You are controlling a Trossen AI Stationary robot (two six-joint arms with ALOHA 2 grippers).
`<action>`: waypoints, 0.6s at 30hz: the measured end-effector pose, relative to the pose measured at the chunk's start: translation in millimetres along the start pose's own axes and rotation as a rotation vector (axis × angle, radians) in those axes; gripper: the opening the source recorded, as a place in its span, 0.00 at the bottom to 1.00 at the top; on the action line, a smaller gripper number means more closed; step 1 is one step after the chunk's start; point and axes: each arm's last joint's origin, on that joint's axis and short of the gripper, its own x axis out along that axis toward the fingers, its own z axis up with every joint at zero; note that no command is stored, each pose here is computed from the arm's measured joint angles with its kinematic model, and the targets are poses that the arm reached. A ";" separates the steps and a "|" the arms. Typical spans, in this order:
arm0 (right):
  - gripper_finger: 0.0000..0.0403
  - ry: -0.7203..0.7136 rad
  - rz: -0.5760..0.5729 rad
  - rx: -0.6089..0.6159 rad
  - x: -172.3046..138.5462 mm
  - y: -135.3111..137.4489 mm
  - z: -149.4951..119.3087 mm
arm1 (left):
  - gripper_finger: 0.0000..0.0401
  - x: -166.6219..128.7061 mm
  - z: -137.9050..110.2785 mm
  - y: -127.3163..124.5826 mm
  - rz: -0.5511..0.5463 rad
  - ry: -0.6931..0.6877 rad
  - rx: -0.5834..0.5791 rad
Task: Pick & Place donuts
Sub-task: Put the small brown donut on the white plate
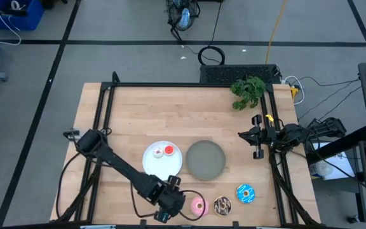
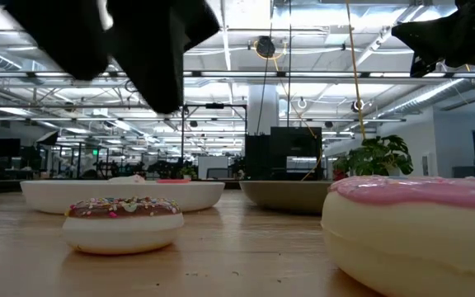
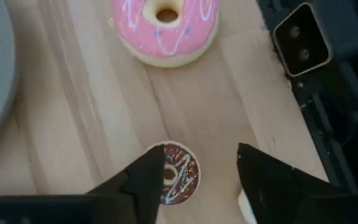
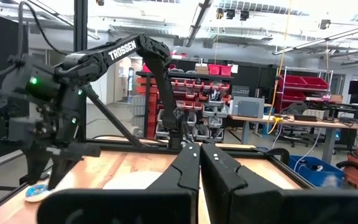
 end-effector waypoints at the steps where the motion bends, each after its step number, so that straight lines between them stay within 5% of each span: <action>1: 0.01 0.000 0.000 0.000 0.0 0.0 0.1 | 0.55 1.6 -2.0 -0.5 0.005 0.017 -0.003; 6: 0.01 -0.002 0.002 0.000 0.0 0.1 0.1 | 0.58 15.0 -7.7 -1.3 0.013 0.068 0.021; 18: 0.01 0.008 0.001 -0.005 0.8 0.3 -0.7 | 0.42 34.2 -16.7 -4.1 0.021 0.137 0.040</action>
